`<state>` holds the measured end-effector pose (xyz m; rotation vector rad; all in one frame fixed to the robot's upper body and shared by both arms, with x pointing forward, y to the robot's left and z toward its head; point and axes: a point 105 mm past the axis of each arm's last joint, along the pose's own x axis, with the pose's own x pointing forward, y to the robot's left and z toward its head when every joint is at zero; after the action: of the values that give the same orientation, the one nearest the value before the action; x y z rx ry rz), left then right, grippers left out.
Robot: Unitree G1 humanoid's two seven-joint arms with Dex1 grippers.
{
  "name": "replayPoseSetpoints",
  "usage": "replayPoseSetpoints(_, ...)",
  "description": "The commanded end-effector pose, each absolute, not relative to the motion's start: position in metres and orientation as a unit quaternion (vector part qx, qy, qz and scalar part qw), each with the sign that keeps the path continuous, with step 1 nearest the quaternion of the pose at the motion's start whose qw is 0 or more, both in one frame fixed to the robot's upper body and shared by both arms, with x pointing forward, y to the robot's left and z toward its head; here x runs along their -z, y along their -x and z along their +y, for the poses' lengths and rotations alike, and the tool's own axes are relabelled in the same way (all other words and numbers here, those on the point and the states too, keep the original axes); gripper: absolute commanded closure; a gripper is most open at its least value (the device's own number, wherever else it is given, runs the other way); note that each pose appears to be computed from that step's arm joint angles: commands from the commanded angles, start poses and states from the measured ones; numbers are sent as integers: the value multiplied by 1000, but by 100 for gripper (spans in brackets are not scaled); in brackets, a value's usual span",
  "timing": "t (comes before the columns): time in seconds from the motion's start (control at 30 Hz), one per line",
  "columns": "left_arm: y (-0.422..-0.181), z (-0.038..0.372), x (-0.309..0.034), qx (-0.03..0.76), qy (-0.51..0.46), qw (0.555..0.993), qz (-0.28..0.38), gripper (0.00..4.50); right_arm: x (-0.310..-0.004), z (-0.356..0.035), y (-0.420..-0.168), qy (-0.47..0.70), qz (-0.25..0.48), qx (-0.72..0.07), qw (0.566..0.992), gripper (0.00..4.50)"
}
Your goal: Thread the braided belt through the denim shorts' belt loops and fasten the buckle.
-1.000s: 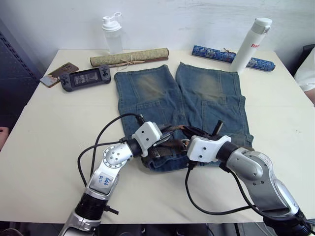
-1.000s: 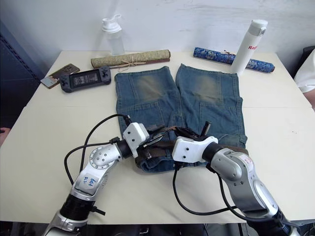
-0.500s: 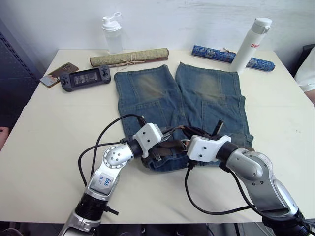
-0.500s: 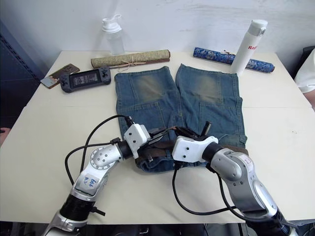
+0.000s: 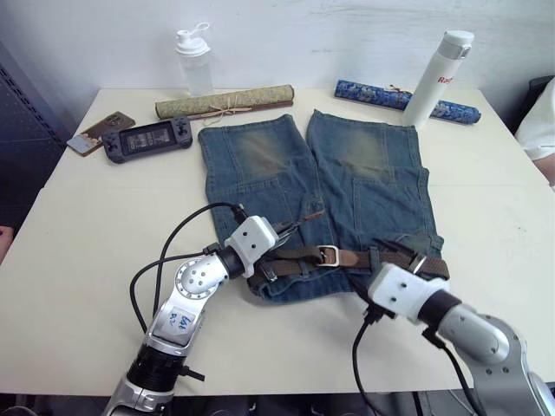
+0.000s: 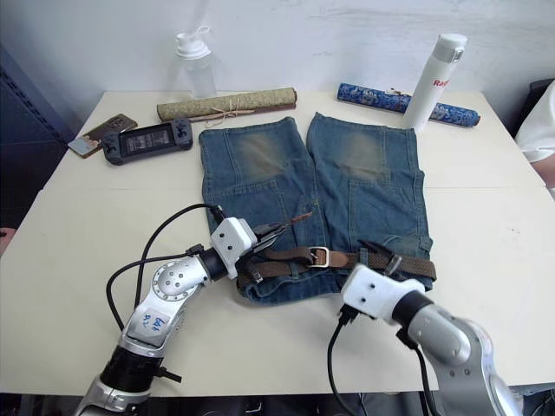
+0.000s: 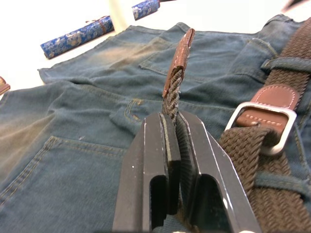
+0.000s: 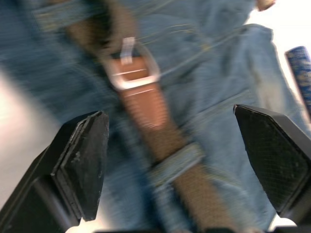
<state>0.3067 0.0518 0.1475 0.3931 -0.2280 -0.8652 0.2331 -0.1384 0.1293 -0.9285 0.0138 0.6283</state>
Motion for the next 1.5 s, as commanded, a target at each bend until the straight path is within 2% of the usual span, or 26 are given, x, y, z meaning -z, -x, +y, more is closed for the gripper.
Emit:
replayPoseSetpoints(0.03, -301, 47, -164, 422, -184, 877, -141, 450, -133, -133, -236, 470, -21, -281, 836, 4)
replayPoseSetpoints(0.47, -302, 52, -179, 411, -152, 885, -156, 450, -107, -135, -266, 519, -14, -229, 823, 4)
replayPoseSetpoints(0.77, -303, 54, -179, 409, -156, 886, -154, 450, -105, -139, -276, 505, -8, -192, 841, 4)
replayPoseSetpoints(0.8, -302, 55, -179, 409, -153, 887, -153, 450, -104, -140, -276, 501, -4, -192, 844, 54)
replayPoseSetpoints(0.87, -302, 55, -178, 409, -155, 887, -152, 450, -103, -140, -275, 493, -1, -190, 849, 122)
replayPoseSetpoints(0.97, -302, 55, -178, 409, -152, 887, -150, 450, -105, -139, -275, 485, -2, -188, 854, 267)
replayPoseSetpoints(1.0, -302, 55, -177, 409, -152, 887, -150, 450, -106, -139, -275, 482, -2, -186, 856, 298)
replayPoseSetpoints(1.03, -302, 55, -177, 409, -153, 887, -150, 450, -107, -139, -276, 481, -4, -185, 857, 369)
replayPoseSetpoints(1.1, -302, 55, -177, 411, -155, 886, -149, 450, -109, -139, -276, 479, -5, -183, 859, 430)
replayPoseSetpoints(1.2, -301, 54, -175, 417, -172, 881, -146, 450, -113, -137, -275, 478, -14, -185, 859, 430)
replayPoseSetpoints(1.3, -301, 51, -162, 429, -240, 861, -128, 450, -125, -125, -273, 487, -47, -207, 847, 430)
replayPoseSetpoints(1.37, -302, 48, -151, 442, -298, 838, -113, 450, -135, -113, -271, 508, -77, -231, 826, 430)
replayPoseSetpoints(1.5, -305, 44, -145, 453, -338, 819, -97, 450, -141, -104, -271, 545, -102, -258, 791, 430)
